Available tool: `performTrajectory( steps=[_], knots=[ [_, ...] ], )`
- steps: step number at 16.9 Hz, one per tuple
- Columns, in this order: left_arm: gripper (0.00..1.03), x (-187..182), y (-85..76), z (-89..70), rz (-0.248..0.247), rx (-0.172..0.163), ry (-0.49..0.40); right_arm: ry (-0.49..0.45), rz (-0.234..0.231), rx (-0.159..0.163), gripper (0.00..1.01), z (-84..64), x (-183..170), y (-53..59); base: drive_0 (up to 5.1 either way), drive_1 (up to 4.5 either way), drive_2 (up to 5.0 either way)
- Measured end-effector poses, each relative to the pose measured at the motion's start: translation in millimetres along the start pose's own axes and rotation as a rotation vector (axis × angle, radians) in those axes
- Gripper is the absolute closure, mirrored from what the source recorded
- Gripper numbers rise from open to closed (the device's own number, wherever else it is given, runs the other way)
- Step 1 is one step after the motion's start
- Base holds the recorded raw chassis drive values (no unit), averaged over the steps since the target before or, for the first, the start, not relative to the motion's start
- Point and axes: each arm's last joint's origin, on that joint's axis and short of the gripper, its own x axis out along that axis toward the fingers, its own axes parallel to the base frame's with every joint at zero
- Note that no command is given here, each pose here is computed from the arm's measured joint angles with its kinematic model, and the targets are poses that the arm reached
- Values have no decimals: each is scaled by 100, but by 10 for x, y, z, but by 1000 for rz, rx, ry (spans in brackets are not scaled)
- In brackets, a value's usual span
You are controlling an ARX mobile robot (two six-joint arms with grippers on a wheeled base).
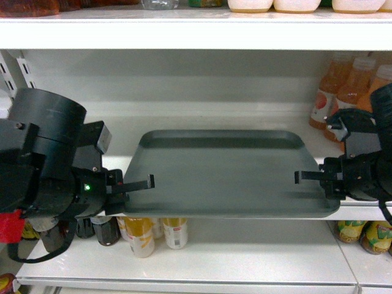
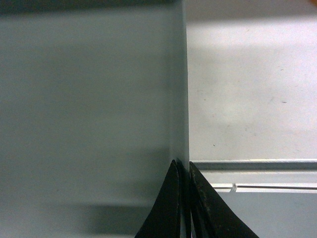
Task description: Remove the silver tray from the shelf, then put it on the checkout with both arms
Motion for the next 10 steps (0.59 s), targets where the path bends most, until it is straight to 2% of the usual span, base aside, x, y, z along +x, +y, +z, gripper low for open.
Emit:
performTrajectory(
  steps=[2, 3, 4, 8, 10],
  knots=[
    [100, -247, -7, 19, -6, -5, -54, -42, 10, 1, 98, 27, -265, 2, 0, 0, 0],
    [100, -580, 38, -79, -13, -26, -69, -82, 38, -7, 98, -29, -680, 36, 0, 0, 0],
    [100, -998, 56, -318, -4, -54, -43, -82, 66, -9, 98, -203, -1100, 36, 0, 0, 0],
    [100, -1323, 44, -353, -18, -52, -92, -135, 98, -2, 99, -299, -1471, 24, 0, 0, 0],
    [100, -1344, 58, -386, -12, -50, -86, -142, 103, 8, 99, -327, -1530, 22, 0, 0, 0]
  ],
)
